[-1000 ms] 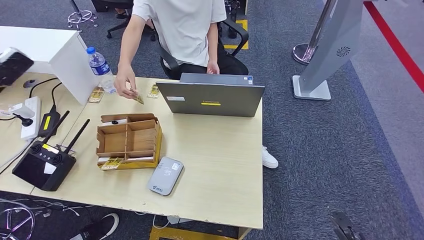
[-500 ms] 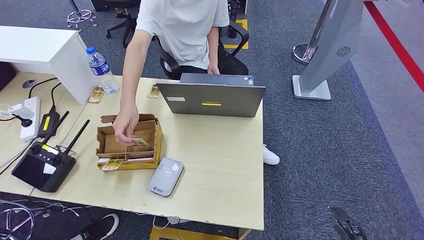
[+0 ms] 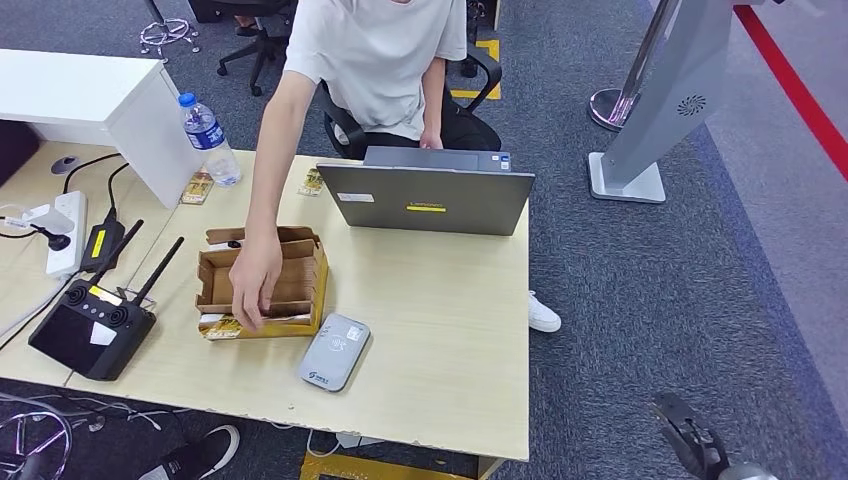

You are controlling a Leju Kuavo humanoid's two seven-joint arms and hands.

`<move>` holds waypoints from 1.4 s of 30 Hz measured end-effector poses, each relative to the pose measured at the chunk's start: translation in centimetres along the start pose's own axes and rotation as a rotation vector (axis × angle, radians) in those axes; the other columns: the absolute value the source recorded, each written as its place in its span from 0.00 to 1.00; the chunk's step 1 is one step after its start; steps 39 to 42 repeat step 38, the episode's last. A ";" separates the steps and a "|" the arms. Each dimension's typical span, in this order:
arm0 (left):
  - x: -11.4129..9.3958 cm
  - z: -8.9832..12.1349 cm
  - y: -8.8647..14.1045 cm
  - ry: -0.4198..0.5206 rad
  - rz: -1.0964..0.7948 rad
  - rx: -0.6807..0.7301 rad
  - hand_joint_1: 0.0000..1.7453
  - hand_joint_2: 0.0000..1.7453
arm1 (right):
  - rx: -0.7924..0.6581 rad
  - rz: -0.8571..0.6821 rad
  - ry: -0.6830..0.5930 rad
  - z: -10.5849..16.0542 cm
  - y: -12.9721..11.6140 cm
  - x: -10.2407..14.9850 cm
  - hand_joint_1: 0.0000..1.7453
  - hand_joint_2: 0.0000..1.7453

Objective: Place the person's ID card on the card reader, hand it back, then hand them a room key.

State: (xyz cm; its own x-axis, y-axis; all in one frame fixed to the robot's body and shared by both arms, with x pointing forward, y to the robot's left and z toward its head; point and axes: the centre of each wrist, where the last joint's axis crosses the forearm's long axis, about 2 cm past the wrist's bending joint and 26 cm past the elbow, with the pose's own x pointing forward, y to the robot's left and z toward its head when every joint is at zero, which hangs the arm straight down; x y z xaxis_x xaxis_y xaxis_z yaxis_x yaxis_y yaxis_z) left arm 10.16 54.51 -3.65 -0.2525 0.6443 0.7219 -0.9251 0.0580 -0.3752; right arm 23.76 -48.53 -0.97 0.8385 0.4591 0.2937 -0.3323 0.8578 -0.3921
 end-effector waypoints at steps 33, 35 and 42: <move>-16.9 12.1 4.6 0.621 -1.091 -0.333 0.31 0.00 | 0.148 -0.142 0.024 -0.1 12.4 -5.0 0.25 0.00; -17.0 12.4 5.1 0.633 -1.118 -0.343 0.81 0.00 | 0.156 -0.163 0.030 0.1 13.6 -5.8 0.75 0.00; -17.1 12.8 5.7 0.649 -1.152 -0.355 1.00 0.00 | 0.166 -0.191 0.039 0.4 14.9 -6.7 1.00 0.00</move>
